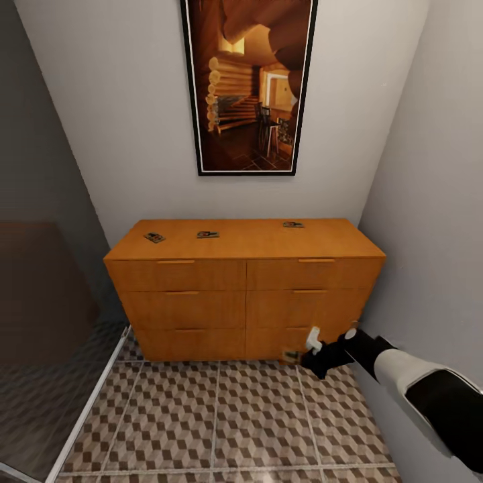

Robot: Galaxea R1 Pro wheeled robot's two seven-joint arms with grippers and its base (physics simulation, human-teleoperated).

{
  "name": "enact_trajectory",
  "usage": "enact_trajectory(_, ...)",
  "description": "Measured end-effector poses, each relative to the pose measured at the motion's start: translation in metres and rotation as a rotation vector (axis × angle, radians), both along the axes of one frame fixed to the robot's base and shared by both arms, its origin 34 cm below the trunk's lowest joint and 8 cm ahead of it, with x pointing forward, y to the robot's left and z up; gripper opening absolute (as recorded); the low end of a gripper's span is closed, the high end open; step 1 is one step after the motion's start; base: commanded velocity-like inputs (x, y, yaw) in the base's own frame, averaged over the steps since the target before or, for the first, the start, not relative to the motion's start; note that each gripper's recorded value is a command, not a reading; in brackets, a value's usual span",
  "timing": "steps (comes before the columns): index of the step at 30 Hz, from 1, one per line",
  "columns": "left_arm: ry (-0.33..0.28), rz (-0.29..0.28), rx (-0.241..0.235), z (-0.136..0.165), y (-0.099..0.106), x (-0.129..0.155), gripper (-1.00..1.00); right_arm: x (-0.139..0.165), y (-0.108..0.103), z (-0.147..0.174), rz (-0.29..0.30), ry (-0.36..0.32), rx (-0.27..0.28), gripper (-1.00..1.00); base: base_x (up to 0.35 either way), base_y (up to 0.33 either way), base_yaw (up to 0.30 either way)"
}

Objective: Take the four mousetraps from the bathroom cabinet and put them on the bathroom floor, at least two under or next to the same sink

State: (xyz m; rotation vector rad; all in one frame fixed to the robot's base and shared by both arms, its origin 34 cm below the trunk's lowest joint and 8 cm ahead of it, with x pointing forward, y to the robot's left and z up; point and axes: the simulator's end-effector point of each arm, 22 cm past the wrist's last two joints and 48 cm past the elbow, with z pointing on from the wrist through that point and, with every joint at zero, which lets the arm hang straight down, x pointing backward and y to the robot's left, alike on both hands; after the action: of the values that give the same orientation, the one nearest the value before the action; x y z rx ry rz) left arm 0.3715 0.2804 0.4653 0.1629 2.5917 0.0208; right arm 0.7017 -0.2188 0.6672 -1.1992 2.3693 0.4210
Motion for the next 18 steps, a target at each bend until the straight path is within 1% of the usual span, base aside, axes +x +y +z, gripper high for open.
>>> enact_trajectory(2,0.0,0.001,0.001,0.0,0.0,0.0,1.0,-0.039,0.007,-0.037,0.009,0.037,0.001,-1.0,0.0,0.0,0.0)
enact_trajectory(3,0.0,0.001,0.0,0.0,0.0,0.0,1.0,-0.053,0.009,-0.049,0.006,0.045,0.005,-1.0,0.0,0.0,0.0)
enact_trajectory(6,0.0,0.001,0.0,0.0,0.0,0.0,1.0,-0.072,0.013,-0.065,0.003,0.045,0.023,-1.0,0.0,0.0,0.0)
enact_trajectory(8,0.0,0.001,0.0,0.0,0.0,0.0,1.0,-0.094,0.017,-0.08,0.015,0.045,0.041,-1.0,0.0,0.0,0.0)
enact_trajectory(9,0.0,0.001,0.0,0.0,0.0,0.0,1.0,-0.104,0.019,-0.087,0.011,0.045,0.051,-1.0,0.0,0.0,0.0)
enact_trajectory(11,-0.001,0.001,0.0,0.0,0.0,0.0,1.0,-0.115,0.02,-0.096,-0.012,0.034,0.062,-1.0,0.0,0.0,0.0)
enact_trajectory(13,-0.006,0.001,0.0,0.001,0.0,0.002,1.0,-0.123,0.018,-0.108,-0.074,0.0,0.069,-1.0,0.0,0.0,0.0)
enact_trajectory(14,-0.009,0.003,0.0,0.001,0.0,0.002,1.0,-0.125,0.017,-0.112,-0.117,-0.026,0.078,-1.0,0.0,0.0,0.0)
enact_trajectory(15,-0.01,0.004,0.001,0.001,0.0,0.003,1.0,-0.125,0.016,-0.113,-0.144,-0.042,0.087,-1.0,0.0,0.0,0.0)
enact_trajectory(16,-0.012,0.007,0.002,0.001,0.001,0.004,1.0,-0.124,0.014,-0.115,-0.197,-0.077,0.104,-1.0,0.0,0.0,0.0)
enact_trajectory(18,-0.017,0.014,0.003,0.002,0.001,0.006,1.0,-0.123,0.01,-0.115,-0.323,-0.147,0.151,-1.0,0.0,0.0,0.0)
